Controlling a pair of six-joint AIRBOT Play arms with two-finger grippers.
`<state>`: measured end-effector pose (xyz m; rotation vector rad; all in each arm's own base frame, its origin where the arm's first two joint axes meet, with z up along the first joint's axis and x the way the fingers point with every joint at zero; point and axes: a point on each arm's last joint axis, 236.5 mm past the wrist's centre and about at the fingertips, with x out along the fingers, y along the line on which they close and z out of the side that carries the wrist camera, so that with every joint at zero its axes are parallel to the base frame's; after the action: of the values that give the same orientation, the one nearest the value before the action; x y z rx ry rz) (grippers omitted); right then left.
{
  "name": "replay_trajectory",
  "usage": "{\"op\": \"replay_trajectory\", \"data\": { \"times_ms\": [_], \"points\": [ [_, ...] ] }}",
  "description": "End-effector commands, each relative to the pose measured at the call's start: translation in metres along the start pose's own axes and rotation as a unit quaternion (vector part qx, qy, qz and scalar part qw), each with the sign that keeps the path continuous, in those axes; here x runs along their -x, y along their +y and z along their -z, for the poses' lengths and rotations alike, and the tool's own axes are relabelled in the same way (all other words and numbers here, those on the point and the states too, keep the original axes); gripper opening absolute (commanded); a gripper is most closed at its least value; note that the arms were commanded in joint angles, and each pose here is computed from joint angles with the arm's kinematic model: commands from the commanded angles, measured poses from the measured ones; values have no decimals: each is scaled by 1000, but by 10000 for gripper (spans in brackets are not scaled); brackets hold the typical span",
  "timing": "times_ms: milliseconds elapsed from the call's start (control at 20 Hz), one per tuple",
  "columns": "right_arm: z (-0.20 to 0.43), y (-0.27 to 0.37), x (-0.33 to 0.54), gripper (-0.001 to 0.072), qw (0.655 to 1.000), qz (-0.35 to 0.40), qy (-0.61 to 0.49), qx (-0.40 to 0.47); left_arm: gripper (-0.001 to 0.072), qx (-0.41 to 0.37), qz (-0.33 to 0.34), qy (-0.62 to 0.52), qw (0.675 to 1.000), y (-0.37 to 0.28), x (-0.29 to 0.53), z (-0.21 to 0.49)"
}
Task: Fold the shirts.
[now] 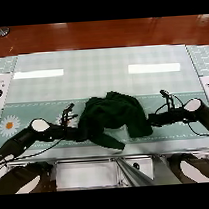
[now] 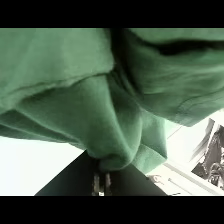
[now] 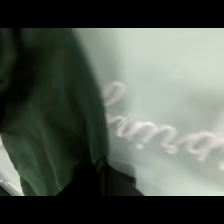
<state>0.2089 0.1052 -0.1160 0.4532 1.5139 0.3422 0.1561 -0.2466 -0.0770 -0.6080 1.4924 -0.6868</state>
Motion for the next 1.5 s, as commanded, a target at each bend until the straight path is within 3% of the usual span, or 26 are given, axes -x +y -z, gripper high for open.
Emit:
{"op": "replay_trajectory", "data": {
  "times_ms": [0, 150, 350, 450, 600, 800, 900, 1100, 1250, 1450],
  "points": [
    [-21, 14, 17, 40, 998, 10, -39, 40, 22, -31, 17, -24, 999, -18, 14, -21],
    [-76, 60, 100, 40, 977, 11, -178, 117, 22, -101, 49, -124, 986, -74, 69, -79],
    [-122, 114, 271, 40, 889, 70, -416, 179, 22, -224, 80, -302, 923, -179, 210, -135],
    [-119, 122, 340, 40, 847, 119, -483, 185, 22, -293, 56, -329, 896, -213, 269, -126],
    [-107, 130, 410, 40, 801, 164, -545, 187, 23, -352, -33, -322, 879, -223, 324, -100],
    [-89, 111, 461, 40, 774, 236, -568, 152, 22, -316, -233, -351, 850, -181, 399, -87],
    [-78, 105, 480, 40, 767, 252, -576, 129, 23, -307, -285, -363, 832, -175, 424, -79],
    [-58, 137, 516, 40, 744, 215, -617, 142, 23, -349, -252, -384, 817, -217, 430, -60],
    [-35, 155, 551, 40, 718, 205, -649, 145, 23, -384, -240, -420, 787, -254, 446, -40],
    [6, 160, 560, 40, 734, 204, -632, 145, 23, -411, -237, -486, 734, -302, 478, -2]
  ]
}}
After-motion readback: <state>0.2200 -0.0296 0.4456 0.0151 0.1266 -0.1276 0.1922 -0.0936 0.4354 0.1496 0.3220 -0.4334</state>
